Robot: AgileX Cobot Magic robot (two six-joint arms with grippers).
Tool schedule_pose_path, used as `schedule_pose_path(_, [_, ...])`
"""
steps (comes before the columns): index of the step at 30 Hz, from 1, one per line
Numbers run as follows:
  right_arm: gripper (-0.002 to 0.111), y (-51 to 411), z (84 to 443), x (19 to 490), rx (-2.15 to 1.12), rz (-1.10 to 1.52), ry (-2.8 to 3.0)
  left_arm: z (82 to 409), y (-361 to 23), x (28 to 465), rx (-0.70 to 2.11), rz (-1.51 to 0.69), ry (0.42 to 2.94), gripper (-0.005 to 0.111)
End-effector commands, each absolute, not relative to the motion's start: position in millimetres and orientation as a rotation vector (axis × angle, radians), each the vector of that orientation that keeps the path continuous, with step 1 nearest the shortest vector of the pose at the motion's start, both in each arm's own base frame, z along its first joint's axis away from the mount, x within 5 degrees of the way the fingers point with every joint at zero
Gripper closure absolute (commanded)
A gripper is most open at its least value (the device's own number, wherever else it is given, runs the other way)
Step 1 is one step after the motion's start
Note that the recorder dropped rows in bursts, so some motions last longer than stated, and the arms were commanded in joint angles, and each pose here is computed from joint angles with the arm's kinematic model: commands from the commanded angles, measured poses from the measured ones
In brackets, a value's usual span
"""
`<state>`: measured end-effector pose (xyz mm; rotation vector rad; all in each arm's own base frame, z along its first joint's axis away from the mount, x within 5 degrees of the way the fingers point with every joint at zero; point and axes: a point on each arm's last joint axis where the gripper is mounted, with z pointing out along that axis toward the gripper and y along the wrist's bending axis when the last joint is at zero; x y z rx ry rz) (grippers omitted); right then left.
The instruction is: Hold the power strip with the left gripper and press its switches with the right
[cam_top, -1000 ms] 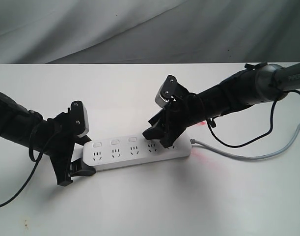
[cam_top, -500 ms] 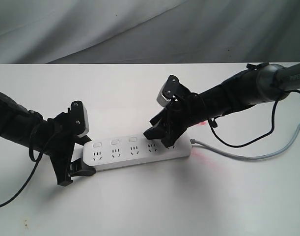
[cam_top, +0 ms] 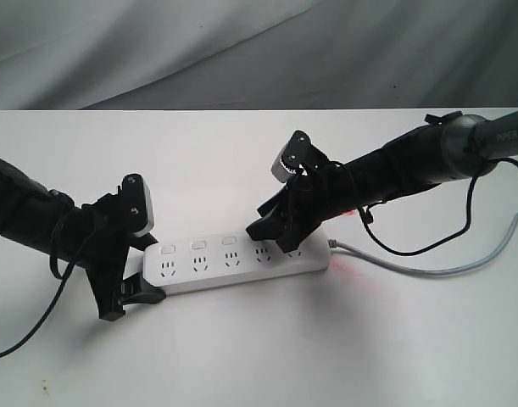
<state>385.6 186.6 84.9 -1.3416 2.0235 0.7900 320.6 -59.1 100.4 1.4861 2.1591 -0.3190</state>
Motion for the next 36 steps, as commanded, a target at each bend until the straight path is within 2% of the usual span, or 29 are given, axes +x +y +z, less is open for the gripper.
schedule_pose_path(1, [0.062,174.6,73.6,385.0,-1.451,0.64,2.038,97.5,-56.4,321.7,1.506,-0.278,2.159,0.061])
schedule_pose_path(10, [0.062,182.8,134.6,383.5,-1.42,0.662,1.89,97.5,-56.4,321.7,1.506,-0.278,2.159,0.061])
schedule_pose_path(15, [0.062,184.0,152.5,381.4,-1.422,0.654,1.847,97.5,-56.4,321.7,1.506,-0.278,2.159,0.061])
schedule_pose_path(27, [0.062,159.0,144.2,383.4,-1.364,0.638,1.919,97.5,-56.4,321.7,1.506,-0.278,2.159,0.061])
schedule_pose_path(36, [0.062,157.8,132.4,385.1,-1.371,0.618,1.949,97.5,-56.4,321.7,1.506,-0.278,2.159,0.061])
